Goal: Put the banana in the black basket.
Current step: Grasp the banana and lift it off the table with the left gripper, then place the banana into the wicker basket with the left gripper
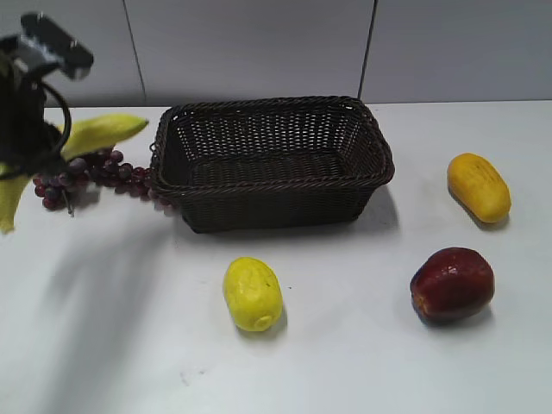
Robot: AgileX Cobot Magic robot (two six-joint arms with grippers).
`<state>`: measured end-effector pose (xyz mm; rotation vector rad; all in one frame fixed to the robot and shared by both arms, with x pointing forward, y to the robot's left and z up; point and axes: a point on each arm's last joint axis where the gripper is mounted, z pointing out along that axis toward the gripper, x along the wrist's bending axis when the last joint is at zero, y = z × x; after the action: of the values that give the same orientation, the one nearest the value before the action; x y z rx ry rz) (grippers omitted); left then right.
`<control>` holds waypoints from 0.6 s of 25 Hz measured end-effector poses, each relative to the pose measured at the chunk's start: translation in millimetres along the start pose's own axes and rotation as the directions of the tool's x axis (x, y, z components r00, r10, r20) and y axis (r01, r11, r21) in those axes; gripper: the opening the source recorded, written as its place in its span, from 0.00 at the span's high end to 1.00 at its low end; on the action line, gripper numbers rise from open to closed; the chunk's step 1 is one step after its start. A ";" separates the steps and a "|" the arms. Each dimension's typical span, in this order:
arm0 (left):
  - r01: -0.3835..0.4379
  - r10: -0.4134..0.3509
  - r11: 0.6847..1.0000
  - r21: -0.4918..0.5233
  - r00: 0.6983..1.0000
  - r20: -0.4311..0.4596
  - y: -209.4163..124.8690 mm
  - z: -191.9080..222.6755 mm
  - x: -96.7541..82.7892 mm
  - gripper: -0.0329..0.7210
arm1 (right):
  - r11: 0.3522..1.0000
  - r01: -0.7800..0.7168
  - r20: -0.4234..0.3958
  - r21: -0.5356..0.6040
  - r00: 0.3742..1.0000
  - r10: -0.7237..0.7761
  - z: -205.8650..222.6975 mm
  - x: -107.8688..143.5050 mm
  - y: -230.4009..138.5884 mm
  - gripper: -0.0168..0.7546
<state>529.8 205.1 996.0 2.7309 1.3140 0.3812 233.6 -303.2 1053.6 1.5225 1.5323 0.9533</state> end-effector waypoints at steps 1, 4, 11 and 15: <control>-0.027 0.026 0.998 -0.049 0.999 -0.031 11.4 -11.6 6.5 0.54 | 1.000 0.000 0.000 0.000 1.000 0.000 0.0 0.0 0.0 0.26; -0.122 0.100 0.971 -0.204 0.988 -0.114 42.6 -44.4 21.4 0.54 | 1.000 0.000 0.000 0.000 1.000 0.000 0.0 0.0 0.0 0.26; -0.346 0.279 0.882 -0.319 0.931 -0.236 113.9 -63.0 22.5 0.54 | 1.000 0.000 0.000 0.000 1.000 0.000 0.0 0.0 0.0 0.26; -0.523 0.440 0.799 -0.296 0.845 -0.304 154.3 -42.0 -12.3 0.54 | 1.000 0.000 0.000 0.000 1.000 0.000 0.0 0.0 0.0 0.26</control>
<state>628.4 97.6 1062.8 2.7019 0.4592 0.8942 233.6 -303.2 1053.6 1.5226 1.5323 0.9534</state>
